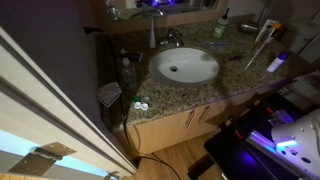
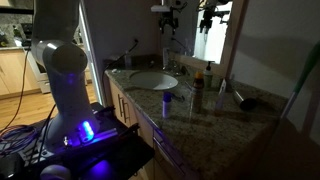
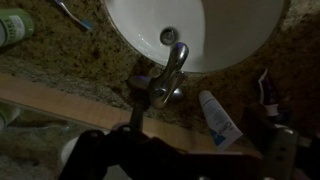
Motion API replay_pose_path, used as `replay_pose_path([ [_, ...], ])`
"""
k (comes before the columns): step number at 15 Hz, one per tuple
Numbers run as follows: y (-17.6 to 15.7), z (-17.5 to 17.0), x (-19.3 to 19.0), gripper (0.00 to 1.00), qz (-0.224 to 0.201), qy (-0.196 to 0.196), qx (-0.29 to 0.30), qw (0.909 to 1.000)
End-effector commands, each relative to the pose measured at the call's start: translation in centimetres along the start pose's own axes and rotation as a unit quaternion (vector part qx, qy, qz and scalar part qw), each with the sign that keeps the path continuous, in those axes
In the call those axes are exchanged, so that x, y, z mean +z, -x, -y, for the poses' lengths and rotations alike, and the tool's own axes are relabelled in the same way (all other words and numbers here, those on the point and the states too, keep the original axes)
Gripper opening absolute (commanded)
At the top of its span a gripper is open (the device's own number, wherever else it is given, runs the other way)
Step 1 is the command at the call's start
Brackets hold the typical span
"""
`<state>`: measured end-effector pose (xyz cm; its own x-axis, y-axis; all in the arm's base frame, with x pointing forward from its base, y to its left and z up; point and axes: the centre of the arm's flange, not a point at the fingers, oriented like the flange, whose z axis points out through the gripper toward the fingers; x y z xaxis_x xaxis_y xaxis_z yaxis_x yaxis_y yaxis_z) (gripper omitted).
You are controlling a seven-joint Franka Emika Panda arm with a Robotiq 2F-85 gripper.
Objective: Open the tap, wet the toothbrush, put it back and close the tap
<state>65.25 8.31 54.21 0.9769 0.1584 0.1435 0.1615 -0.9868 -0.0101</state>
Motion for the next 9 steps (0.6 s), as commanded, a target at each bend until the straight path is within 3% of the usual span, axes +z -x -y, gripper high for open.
replay_pose_path([
  [1,0.9,-0.1,-2.2,1.00,-0.004,0.001,0.001,1.0000],
  [3,2.2,0.0,-4.4,1.00,-0.010,0.002,0.001,0.9999],
  [4,2.4,0.1,-4.6,1.00,-0.006,0.024,0.023,0.9994],
  [6,2.6,0.6,-4.5,1.00,0.002,0.023,0.077,0.9968],
  [7,-0.5,-3.2,-1.5,1.00,-0.003,0.017,0.105,0.9943],
  [9,1.0,-6.7,-1.7,1.00,0.000,0.003,0.156,0.9878],
])
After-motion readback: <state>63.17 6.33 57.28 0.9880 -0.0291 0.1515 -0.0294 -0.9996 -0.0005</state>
